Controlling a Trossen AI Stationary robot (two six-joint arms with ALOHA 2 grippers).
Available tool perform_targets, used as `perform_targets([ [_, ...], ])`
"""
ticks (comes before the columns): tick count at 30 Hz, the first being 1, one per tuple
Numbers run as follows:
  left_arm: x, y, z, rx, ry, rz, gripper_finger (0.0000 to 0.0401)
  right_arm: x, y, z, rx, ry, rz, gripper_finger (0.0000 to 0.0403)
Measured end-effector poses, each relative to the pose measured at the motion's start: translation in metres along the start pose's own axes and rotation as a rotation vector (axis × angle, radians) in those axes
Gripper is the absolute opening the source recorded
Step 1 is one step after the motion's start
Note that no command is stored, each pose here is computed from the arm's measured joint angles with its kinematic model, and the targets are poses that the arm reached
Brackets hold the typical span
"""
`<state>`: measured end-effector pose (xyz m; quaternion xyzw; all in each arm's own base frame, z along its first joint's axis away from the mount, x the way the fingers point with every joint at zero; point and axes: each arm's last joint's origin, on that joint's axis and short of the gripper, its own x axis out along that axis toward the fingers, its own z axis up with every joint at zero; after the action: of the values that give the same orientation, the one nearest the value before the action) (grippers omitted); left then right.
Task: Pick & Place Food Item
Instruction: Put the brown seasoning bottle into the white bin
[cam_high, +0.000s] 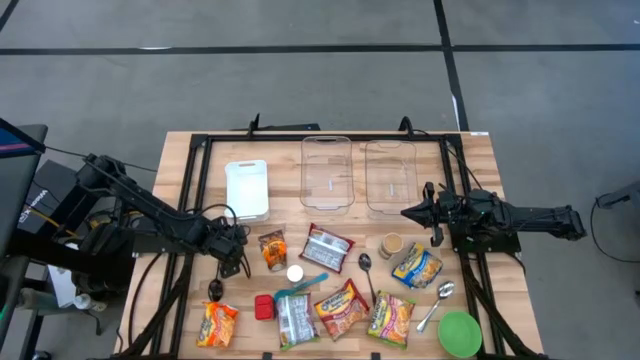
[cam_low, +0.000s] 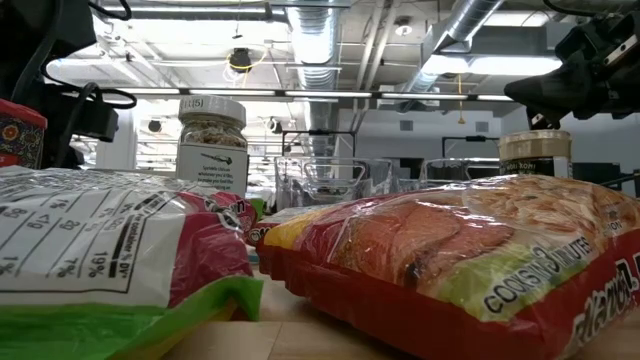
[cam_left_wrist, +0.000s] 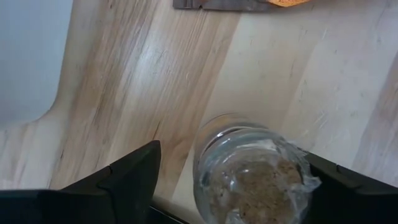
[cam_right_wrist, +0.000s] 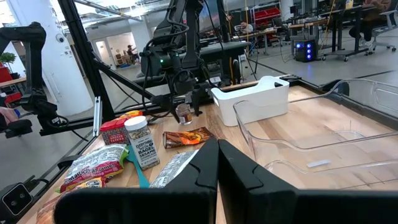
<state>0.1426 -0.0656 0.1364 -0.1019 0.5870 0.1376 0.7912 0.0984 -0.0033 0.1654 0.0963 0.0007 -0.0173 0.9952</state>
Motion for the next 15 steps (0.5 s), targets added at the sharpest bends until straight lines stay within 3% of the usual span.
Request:
perform_targets([
  [11, -0.0001, 0.0001, 0.0, -0.001, -0.001, 0.001, 0.0195, 0.0, 0.0, 0.0, 0.0, 0.0, 0.0, 0.0],
  [15, -0.0001, 0.0001, 0.0001, 0.0, -0.003, 0.002, 0.0184, 0.0, 0.0, 0.0, 0.0, 0.0, 0.0, 0.0],
])
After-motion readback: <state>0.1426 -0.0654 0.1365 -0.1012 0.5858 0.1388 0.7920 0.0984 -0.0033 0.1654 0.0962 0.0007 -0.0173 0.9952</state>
